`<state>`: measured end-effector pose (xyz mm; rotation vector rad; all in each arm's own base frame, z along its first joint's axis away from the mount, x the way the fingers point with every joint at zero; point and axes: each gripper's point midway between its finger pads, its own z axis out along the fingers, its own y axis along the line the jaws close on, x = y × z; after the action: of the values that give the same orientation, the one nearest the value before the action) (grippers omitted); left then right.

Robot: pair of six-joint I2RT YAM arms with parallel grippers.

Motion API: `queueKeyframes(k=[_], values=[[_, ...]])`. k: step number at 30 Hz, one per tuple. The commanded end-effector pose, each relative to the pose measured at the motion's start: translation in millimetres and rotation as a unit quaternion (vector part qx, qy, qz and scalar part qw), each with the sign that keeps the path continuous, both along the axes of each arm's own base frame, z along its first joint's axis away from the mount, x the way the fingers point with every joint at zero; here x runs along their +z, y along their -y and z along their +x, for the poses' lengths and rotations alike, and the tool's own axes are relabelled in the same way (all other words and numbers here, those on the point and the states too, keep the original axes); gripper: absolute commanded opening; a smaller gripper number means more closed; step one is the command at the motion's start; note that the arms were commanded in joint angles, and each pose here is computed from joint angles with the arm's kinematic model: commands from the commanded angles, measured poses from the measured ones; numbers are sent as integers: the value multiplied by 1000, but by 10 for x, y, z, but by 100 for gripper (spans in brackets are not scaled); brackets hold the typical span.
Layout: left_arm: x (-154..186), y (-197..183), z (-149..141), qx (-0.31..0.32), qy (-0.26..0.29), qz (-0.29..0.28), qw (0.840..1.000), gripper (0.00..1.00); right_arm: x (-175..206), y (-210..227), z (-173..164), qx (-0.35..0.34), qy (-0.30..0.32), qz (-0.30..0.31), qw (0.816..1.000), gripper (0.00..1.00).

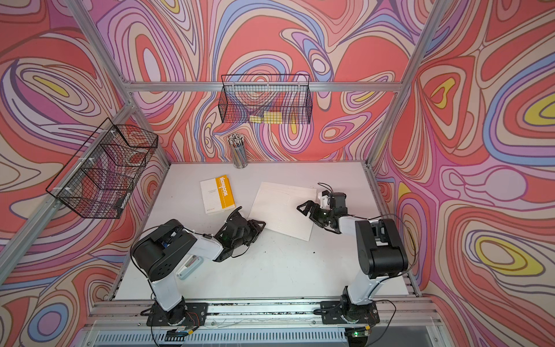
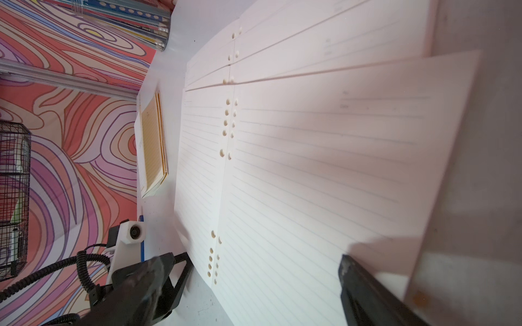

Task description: Close the notebook

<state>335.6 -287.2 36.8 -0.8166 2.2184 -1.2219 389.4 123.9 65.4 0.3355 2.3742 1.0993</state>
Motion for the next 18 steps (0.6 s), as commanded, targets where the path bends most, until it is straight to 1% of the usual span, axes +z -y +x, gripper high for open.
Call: queueKeyframes(k=[1, 6, 10, 15, 18], values=[[22, 24, 71, 33, 7, -28, 999, 44, -60, 13, -41, -1, -7, 4, 1000, 98], [-16, 6, 70, 64, 16, -41, 997, 43, -43, 14, -52, -2, -5, 4, 1000, 98], [-93, 12, 48, 79, 13, -56, 995, 41, -41, 13, -63, -1, -5, 3, 1000, 98], [-108, 3, 28, 88, 27, -75, 993, 31, -31, 17, -57, -2, -4, 3, 1000, 98], [-143, -5, 9, 86, 28, -70, 993, 21, -32, 13, -55, -1, -3, 4, 1000, 98]])
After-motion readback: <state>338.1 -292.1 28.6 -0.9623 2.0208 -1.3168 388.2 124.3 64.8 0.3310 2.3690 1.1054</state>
